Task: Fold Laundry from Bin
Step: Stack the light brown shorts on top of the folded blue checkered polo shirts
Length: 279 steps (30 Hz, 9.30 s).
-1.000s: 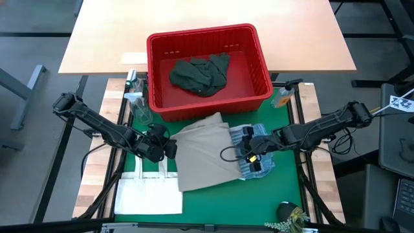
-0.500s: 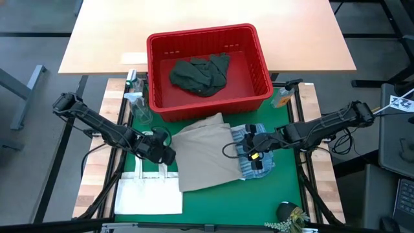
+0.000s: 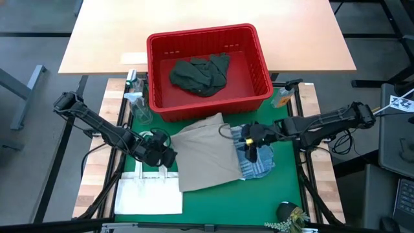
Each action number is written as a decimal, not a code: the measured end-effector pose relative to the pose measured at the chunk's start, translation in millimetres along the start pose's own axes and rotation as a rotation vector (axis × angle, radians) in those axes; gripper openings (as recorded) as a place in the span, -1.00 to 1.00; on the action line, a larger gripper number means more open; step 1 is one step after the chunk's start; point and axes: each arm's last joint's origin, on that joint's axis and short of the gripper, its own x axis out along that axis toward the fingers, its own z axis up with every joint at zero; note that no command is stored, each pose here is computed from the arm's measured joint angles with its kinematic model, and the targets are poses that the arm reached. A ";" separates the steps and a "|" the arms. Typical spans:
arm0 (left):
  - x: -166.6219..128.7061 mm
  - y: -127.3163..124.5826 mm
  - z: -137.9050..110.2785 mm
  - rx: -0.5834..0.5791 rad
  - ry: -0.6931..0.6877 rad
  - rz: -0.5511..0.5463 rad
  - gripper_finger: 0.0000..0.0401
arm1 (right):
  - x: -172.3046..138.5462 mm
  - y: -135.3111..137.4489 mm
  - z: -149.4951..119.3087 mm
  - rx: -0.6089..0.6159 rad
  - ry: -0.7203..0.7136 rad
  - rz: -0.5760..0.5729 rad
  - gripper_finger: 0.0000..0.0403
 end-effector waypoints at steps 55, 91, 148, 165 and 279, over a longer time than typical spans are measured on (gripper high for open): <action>64.2 -21.3 -2.4 0.168 -0.220 0.004 -0.33 | 60.3 -39.8 29.9 0.405 0.034 0.165 -0.90; 66.2 -42.8 33.8 0.181 -0.418 -0.186 -0.33 | -72.0 -14.3 57.4 0.346 -0.078 0.212 -0.99; 116.3 -55.4 29.7 0.181 -0.530 -0.369 -0.33 | -108.7 -23.8 15.8 0.299 0.327 -0.255 -0.03; 120.7 -60.9 87.6 0.260 -0.698 -0.264 -0.33 | -55.1 -31.4 16.0 -0.093 0.036 -0.282 -0.03; 131.9 -78.8 20.9 0.322 -0.619 -0.335 -0.33 | -41.4 43.8 -53.4 -0.349 -0.011 -0.299 -0.03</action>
